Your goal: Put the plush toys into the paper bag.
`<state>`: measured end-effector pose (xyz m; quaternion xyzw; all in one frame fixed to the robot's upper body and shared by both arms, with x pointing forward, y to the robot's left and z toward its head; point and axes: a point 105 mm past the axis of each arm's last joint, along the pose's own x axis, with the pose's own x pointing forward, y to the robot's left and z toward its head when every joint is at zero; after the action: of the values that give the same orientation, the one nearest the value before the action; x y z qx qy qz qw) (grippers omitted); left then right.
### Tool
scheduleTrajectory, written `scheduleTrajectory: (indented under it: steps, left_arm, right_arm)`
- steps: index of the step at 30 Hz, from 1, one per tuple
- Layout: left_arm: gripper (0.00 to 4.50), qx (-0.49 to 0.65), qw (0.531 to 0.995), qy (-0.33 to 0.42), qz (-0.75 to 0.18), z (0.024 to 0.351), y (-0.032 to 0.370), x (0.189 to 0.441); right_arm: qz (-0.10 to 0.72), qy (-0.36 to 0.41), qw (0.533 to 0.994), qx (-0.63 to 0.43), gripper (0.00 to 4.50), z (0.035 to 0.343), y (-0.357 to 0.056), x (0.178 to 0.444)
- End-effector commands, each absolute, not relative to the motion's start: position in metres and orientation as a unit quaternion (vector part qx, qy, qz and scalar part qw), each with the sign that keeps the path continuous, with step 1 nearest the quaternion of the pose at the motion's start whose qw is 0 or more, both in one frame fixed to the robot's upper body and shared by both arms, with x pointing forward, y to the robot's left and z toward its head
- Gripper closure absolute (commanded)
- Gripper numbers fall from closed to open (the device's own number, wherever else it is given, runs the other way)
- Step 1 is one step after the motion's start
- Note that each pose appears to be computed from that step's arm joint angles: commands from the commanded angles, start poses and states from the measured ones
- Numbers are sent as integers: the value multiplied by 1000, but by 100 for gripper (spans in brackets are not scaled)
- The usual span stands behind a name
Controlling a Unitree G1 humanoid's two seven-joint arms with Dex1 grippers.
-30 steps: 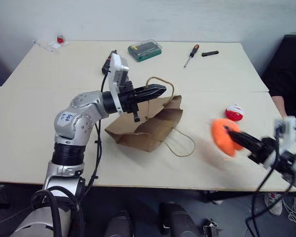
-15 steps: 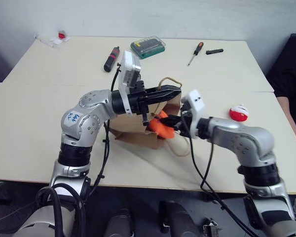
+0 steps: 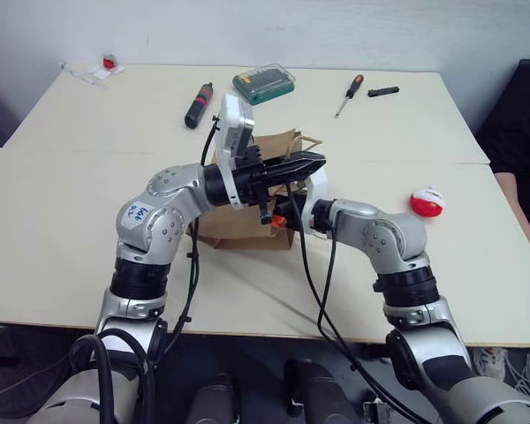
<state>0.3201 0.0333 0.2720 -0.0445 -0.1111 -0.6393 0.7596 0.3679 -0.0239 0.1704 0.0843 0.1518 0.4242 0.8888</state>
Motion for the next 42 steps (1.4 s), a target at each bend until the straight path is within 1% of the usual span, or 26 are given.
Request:
scheduleTrajectory:
  steps: [1, 4, 5, 7, 9, 10, 11, 12, 17, 21, 23, 25, 28, 30, 32, 36, 39, 42]
  left_arm:
    - [450, -48, 778, -146, -609, 293, 49, 330]
    - [450, -57, 795, -148, -585, 296, 61, 340]
    - [450, -56, 798, -148, -581, 296, 64, 342]
    - [450, -53, 804, -148, -574, 295, 69, 345]
    - [450, -54, 809, -146, -567, 294, 74, 347]
    - [450, -58, 812, -142, -562, 293, 78, 347]
    - [450, -60, 814, -140, -560, 291, 81, 347]
    - [450, -60, 818, -134, -556, 287, 86, 347]
    - [450, -60, 825, -129, -547, 283, 95, 344]
    - [450, -62, 826, -134, -544, 286, 99, 343]
    - [450, -61, 827, -135, -543, 287, 100, 343]
    - [450, -61, 826, -136, -543, 287, 100, 343]
    - [450, -61, 825, -138, -544, 288, 98, 343]
    - [450, -58, 823, -140, -547, 290, 95, 342]
    - [450, -58, 822, -142, -549, 292, 94, 341]
    - [450, -56, 816, -143, -557, 293, 87, 337]
    - [450, -49, 811, -142, -566, 292, 82, 331]
    - [450, -47, 810, -142, -568, 292, 79, 328]
  right_arm:
    - [456, 122, 879, 66, 300, 183, -18, 355]
    - [465, 109, 878, 7, 189, 183, -21, 346]
    - [467, 106, 878, -8, 159, 183, -22, 344]
    - [467, 99, 877, -48, 80, 182, -30, 337]
    - [453, 97, 883, -77, 14, 179, -47, 330]
    - [440, 100, 888, -85, 2, 178, -61, 325]
    - [432, 102, 892, -90, 2, 177, -71, 321]
    - [406, 105, 904, -84, 2, 177, -91, 314]
    - [315, 108, 942, -33, 2, 189, -161, 281]
    - [166, 123, 978, -16, 2, 191, -242, 254]
    - [99, 131, 986, -20, 2, 188, -273, 241]
    - [60, 137, 989, -21, 2, 185, -290, 233]
    - [34, 134, 990, -11, 2, 182, -300, 230]
    - [19, 128, 992, -5, 2, 178, -304, 237]
    - [16, 121, 992, -5, 2, 175, -302, 251]
    - [6, 102, 995, -20, 2, 174, -299, 293]
    - [-26, 84, 995, -47, 2, 174, -306, 327]
    - [-56, 76, 994, -50, 2, 174, -311, 356]
